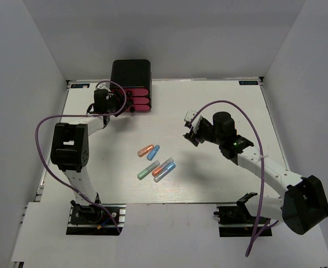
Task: Sort the stationery into containers
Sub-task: Open the drawer in the storage box.
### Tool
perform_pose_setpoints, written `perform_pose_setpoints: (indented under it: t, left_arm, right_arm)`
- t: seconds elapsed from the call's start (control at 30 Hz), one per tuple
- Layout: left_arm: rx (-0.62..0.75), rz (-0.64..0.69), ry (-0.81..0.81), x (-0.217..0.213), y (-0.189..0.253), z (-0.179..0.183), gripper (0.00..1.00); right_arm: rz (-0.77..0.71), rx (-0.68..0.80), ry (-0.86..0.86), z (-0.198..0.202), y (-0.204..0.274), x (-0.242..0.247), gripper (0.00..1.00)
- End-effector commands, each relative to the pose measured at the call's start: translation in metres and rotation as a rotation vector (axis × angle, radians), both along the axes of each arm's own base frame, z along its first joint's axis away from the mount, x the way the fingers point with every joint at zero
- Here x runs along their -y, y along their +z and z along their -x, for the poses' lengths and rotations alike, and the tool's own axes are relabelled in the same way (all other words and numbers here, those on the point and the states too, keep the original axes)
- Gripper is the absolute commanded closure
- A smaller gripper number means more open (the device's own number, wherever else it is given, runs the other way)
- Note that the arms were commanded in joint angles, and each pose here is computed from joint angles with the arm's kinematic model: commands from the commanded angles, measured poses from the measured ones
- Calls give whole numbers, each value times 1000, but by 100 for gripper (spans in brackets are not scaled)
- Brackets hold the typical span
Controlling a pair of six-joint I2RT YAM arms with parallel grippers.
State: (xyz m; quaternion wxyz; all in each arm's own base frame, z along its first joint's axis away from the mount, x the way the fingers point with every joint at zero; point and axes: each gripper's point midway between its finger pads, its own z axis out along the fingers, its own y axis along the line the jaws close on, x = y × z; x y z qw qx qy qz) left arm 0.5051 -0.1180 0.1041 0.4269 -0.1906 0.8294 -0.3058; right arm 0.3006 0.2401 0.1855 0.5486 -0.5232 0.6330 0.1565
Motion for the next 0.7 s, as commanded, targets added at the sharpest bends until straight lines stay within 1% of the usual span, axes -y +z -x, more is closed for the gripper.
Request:
perform_pose_setpoints:
  t: [0.0, 0.17, 0.4, 0.53, 0.63, 0.67]
  left_arm:
    - [73, 31, -16, 5, 23, -11, 35]
    - [89, 56, -5, 6, 26, -15, 36]
    - [64, 58, 8, 5, 14, -19, 38]
    - [74, 83, 18, 6, 16, -22, 44]
    - [73, 87, 10, 8, 15, -24, 52]
    - [73, 87, 10, 8, 15, -24, 58]
  right_arm:
    - [-25, 40, 3, 1, 12, 0, 34]
    - [-23, 41, -1, -2, 12, 1, 34]
    - [-26, 39, 0, -2, 12, 1, 34]
    - [-24, 37, 3, -2, 12, 1, 34]
    - [-25, 30, 7, 0, 11, 1, 34]
    - [-28, 24, 8, 0, 10, 1, 34]
